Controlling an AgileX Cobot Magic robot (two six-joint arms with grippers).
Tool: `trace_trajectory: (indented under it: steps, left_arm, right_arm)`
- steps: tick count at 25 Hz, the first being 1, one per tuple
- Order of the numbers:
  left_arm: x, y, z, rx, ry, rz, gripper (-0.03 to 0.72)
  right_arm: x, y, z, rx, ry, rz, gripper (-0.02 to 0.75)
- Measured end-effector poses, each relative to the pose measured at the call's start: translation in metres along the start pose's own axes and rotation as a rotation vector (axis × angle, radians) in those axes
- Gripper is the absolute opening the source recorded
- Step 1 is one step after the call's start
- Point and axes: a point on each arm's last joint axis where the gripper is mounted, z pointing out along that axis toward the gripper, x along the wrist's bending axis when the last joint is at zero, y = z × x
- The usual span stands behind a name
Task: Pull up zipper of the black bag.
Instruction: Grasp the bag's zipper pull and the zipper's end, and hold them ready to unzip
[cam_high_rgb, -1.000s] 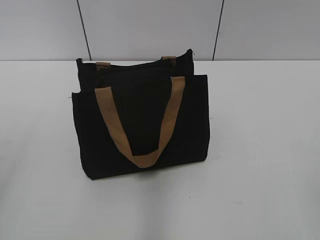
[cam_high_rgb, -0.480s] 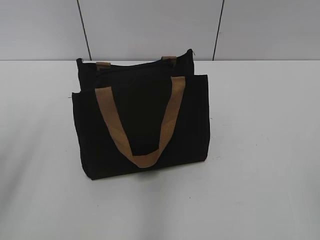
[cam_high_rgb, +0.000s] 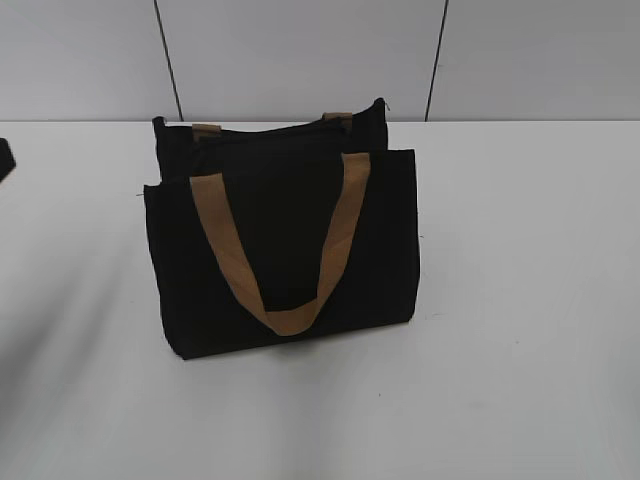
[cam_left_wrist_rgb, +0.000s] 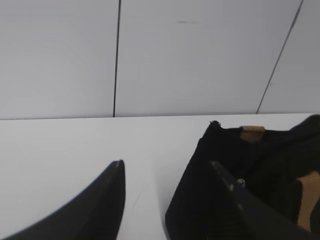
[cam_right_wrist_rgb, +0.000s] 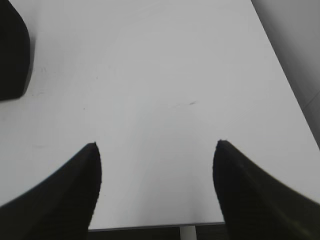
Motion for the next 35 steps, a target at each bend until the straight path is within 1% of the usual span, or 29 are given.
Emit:
trace_trajectory:
  steps: [2, 5, 8, 10, 13, 16, 22, 29, 31, 34, 35]
  left_arm:
    - [-0.005, -0.008, 0.012, 0.036, -0.017, 0.025, 0.387]
    - [-0.007, -0.016, 0.027, 0.025, -0.006, 0.039, 0.389]
    - [-0.008, -0.028, 0.044, 0.036, 0.006, 0.017, 0.398]
    - [-0.010, -0.042, 0.055, 0.076, 0.000, 0.002, 0.402]
    - [-0.012, -0.062, 0.068, 0.131, -0.001, -0.042, 0.403]
    - [-0.013, -0.076, 0.076, 0.154, 0.000, -0.064, 0.403]
    - [-0.014, -0.093, 0.072, 0.209, -0.027, -0.047, 0.403]
    - [-0.015, -0.113, 0.070, 0.303, -0.039, -0.027, 0.403]
    - [-0.018, -0.116, 0.072, 0.296, -0.072, -0.005, 0.403]
    - [-0.024, -0.113, 0.075, 0.216, -0.142, 0.027, 0.405]
    - [-0.025, -0.113, 0.075, 0.203, -0.152, 0.030, 0.405]
  right_arm:
    - [0.000, 0.000, 0.000, 0.000, 0.000, 0.000, 0.540]
    - [0.000, 0.000, 0.000, 0.000, 0.000, 0.000, 0.540]
    - [0.000, 0.000, 0.000, 0.000, 0.001, 0.000, 0.540]
    - [0.000, 0.000, 0.000, 0.000, 0.001, 0.000, 0.540]
    - [0.000, 0.000, 0.000, 0.000, 0.000, 0.001, 0.540]
    - [0.000, 0.000, 0.000, 0.000, 0.000, 0.001, 0.540]
    - [0.000, 0.000, 0.000, 0.000, 0.000, 0.001, 0.540]
    - [0.000, 0.000, 0.000, 0.000, 0.000, 0.001, 0.540]
    - [0.000, 0.000, 0.000, 0.000, 0.000, 0.001, 0.540]
    - [0.000, 0.000, 0.000, 0.000, 0.000, 0.001, 0.540]
    - [0.000, 0.000, 0.000, 0.000, 0.000, 0.001, 0.540]
